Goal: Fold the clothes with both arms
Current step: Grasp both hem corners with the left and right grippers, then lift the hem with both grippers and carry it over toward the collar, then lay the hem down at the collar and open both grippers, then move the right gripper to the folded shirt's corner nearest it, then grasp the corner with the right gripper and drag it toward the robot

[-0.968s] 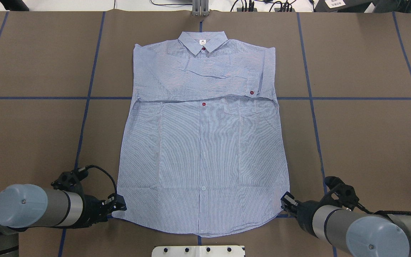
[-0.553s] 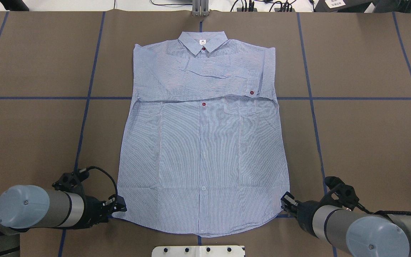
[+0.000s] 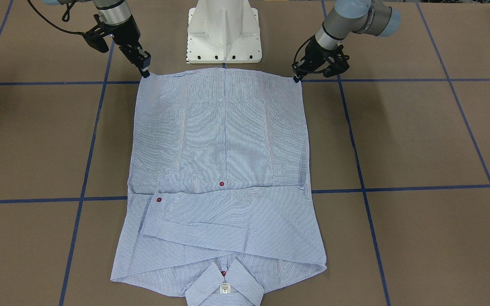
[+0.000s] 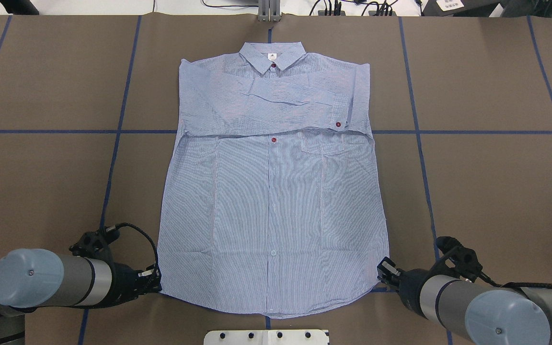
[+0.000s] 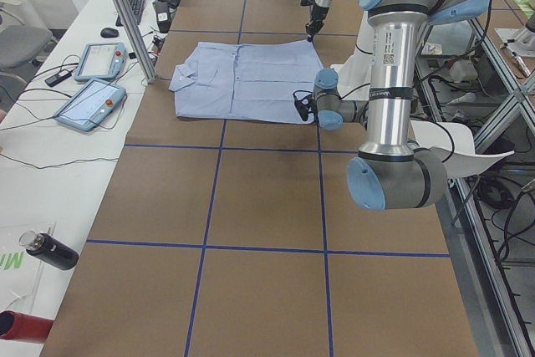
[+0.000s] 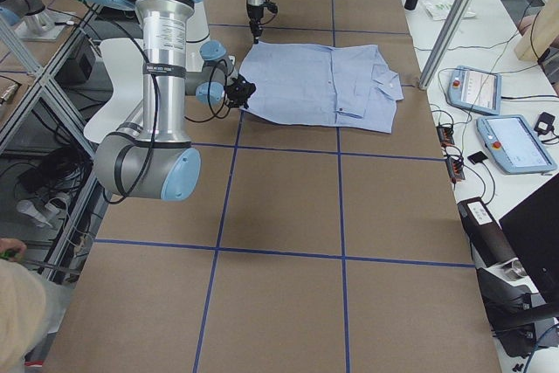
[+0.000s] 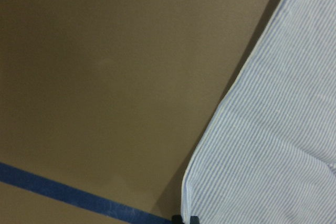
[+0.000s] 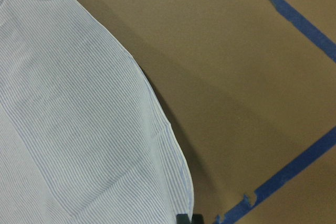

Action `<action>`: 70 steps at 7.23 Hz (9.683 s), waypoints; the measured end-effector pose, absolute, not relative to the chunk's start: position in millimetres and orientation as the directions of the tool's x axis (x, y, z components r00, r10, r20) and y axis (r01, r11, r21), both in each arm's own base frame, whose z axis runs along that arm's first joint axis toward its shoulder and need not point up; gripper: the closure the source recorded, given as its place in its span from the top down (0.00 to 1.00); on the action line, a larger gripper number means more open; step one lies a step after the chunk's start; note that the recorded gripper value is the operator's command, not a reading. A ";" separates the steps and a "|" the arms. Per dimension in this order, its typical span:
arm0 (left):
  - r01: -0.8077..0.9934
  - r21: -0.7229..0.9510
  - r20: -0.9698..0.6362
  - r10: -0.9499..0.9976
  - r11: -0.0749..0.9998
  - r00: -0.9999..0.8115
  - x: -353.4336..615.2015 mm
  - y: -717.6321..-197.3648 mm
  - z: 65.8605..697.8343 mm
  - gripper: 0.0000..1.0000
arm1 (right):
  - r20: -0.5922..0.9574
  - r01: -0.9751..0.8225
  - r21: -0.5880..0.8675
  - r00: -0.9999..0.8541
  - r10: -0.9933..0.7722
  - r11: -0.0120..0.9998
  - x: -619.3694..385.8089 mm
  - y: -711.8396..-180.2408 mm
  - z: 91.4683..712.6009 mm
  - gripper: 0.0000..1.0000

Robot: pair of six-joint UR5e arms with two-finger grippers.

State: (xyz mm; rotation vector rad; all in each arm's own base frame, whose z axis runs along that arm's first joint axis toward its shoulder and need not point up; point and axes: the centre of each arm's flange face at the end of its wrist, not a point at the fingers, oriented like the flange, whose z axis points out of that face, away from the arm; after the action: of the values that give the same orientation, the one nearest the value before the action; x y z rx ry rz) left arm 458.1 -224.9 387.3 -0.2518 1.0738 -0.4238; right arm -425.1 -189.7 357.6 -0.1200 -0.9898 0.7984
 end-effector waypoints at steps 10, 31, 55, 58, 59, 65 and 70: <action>0.201 -0.463 -0.833 -0.501 0.863 0.234 371.3 -227.8 304.5 0.00 | 0.704 -0.558 -0.509 0.169 0.690 0.656 -364.6 -238.1 314.2 0.00; 0.631 -0.362 -0.844 -0.529 0.686 0.092 389.3 -654.2 345.5 0.00 | 0.625 -0.839 -0.377 0.082 0.776 0.392 -430.4 -643.3 340.3 0.00; 0.653 -0.332 -0.877 -0.477 0.680 0.050 395.6 -671.6 355.8 0.47 | 0.677 -0.699 -0.455 0.131 0.724 0.552 -458.5 -434.4 396.4 0.72; 0.653 -0.333 -0.877 -0.478 0.680 0.050 395.2 -671.0 357.2 0.46 | 0.675 -0.707 -0.445 0.139 0.724 0.551 -461.2 -431.4 401.8 0.15; 0.653 -0.333 -0.877 -0.478 0.680 0.050 394.6 -670.4 359.0 0.46 | 0.674 -0.708 -0.443 0.141 0.725 0.549 -461.8 -431.5 403.0 0.00; 0.652 -0.331 -0.881 -0.471 0.682 0.046 391.2 -666.8 360.8 0.46 | 0.694 -0.687 -0.462 0.113 0.711 0.560 -430.2 -414.2 383.7 0.00; 0.532 -0.341 -0.922 -0.387 0.775 -0.027 360.9 -603.9 301.3 0.48 | 0.692 -0.373 -0.519 0.346 0.634 0.769 -394.0 -210.3 360.1 0.29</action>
State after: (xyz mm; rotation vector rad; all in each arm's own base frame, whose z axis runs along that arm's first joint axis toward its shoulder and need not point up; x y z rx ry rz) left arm 360.9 -603.9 301.3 0.1276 1.4189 -0.7376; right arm -394.0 -210.3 360.1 -0.2904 -1.0259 0.6657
